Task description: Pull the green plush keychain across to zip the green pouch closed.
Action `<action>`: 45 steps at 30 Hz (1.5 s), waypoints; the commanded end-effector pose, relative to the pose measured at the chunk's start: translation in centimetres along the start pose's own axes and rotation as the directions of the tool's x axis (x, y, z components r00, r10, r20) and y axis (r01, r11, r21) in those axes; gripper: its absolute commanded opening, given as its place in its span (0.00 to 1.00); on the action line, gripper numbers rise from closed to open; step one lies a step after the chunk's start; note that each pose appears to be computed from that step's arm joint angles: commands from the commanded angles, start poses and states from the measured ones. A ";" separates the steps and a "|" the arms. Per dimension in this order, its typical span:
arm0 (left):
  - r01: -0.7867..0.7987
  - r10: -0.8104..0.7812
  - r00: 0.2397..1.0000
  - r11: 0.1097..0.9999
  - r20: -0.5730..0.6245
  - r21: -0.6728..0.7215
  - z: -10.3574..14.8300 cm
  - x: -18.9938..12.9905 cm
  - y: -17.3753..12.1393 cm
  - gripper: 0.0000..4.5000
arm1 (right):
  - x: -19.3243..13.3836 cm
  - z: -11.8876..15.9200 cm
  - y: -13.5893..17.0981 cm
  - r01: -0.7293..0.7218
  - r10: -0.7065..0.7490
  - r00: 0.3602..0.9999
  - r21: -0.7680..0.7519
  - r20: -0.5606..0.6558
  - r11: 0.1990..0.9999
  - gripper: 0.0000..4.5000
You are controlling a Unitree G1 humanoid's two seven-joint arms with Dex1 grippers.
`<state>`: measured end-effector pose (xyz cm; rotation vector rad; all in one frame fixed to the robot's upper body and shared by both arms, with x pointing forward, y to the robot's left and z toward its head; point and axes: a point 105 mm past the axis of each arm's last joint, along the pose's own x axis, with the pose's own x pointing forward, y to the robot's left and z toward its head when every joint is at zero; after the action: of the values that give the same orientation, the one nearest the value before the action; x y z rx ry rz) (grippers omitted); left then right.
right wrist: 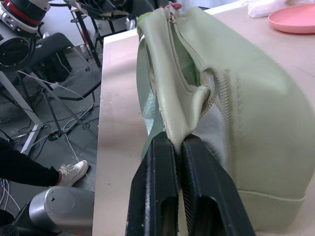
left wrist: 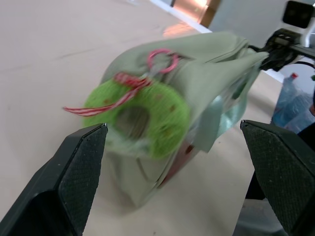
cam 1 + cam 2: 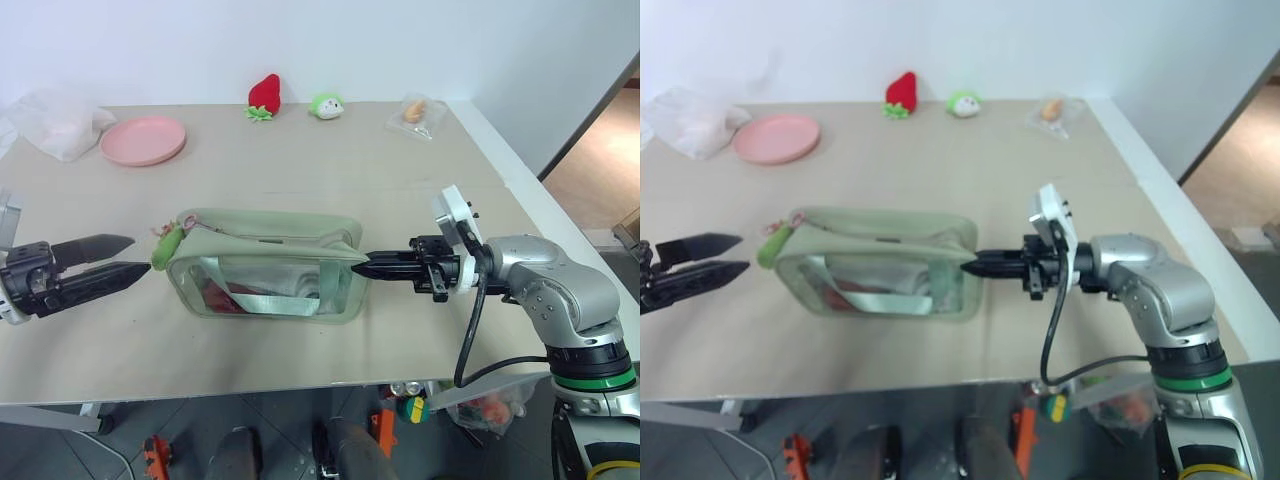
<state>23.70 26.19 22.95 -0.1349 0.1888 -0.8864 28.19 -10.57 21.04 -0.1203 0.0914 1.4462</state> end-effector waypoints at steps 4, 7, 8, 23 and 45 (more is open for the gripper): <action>-0.067 0.067 0.997 0.998 0.039 -0.004 0.2 -1.3 1.2 1.00 | 0.3 0.6 -0.6 0.041 -0.041 0.999 -0.044 0.011 0.998 0.01; -0.090 0.092 0.994 0.995 0.065 -0.034 0.2 -1.3 2.0 1.00 | 0.3 0.6 -0.4 0.037 -0.037 0.999 -0.046 0.011 0.998 0.01; -0.091 0.094 0.992 0.995 0.082 -0.047 0.3 -1.3 2.1 1.00 | 0.3 0.5 -0.4 0.038 -0.037 0.999 -0.047 0.011 0.998 0.01; 0.076 0.086 0.940 0.890 0.331 -0.449 -1.5 2.3 2.7 1.00 | 0.3 0.3 0.0 0.048 -0.048 0.999 -0.047 0.002 0.998 0.01; 0.221 0.046 0.914 0.776 0.402 -0.591 -1.9 4.9 1.5 0.13 | 0.2 0.4 0.1 0.063 -0.062 0.998 -0.045 0.013 0.997 0.00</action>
<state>27.91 23.71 18.99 -0.9727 0.1326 -0.7893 28.71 -10.53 20.69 -0.1342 0.0803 1.3680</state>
